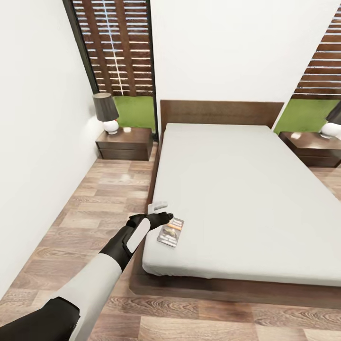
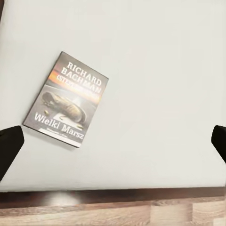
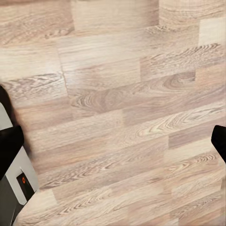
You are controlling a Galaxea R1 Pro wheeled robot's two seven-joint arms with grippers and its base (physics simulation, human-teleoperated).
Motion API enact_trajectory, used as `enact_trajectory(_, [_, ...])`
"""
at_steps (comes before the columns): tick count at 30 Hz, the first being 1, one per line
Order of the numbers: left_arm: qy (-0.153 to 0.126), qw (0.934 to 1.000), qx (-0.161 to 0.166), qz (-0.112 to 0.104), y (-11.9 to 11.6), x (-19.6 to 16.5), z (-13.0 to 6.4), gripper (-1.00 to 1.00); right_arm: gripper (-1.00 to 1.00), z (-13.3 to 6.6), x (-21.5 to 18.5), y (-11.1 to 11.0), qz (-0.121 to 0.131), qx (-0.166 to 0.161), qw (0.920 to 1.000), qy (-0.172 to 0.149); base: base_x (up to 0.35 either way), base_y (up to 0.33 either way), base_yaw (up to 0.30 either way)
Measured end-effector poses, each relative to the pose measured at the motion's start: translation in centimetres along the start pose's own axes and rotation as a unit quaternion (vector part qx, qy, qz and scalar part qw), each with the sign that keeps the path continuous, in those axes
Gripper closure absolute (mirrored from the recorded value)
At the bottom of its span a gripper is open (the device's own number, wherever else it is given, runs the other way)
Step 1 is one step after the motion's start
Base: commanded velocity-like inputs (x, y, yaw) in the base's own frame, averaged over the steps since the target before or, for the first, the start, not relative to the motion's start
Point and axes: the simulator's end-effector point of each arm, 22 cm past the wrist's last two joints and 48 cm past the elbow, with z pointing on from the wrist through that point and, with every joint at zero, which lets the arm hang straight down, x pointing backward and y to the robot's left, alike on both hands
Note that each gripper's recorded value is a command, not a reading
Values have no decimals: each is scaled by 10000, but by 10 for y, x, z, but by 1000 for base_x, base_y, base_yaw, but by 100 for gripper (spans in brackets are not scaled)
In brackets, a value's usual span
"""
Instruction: In the bedroom, move the book from the bed onto either nightstand, and place the two sandals side by side next to the bed.
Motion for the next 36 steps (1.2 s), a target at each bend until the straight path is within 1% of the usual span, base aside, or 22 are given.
enact_trajectory(9, [62,10000,-19,-21,4,6,6,-100,-100,2,5,0,-23,11,10000,65,290,-18,0])
enact_trajectory(13, [91,10000,-29,-27,6,9,9,-100,-100,4,7,0,-33,16,9999,96,172,-1,0])
enact_trajectory(36, [258,9996,-74,-91,16,26,23,-100,-100,9,21,-1,-91,48,9996,268,11,0,0])
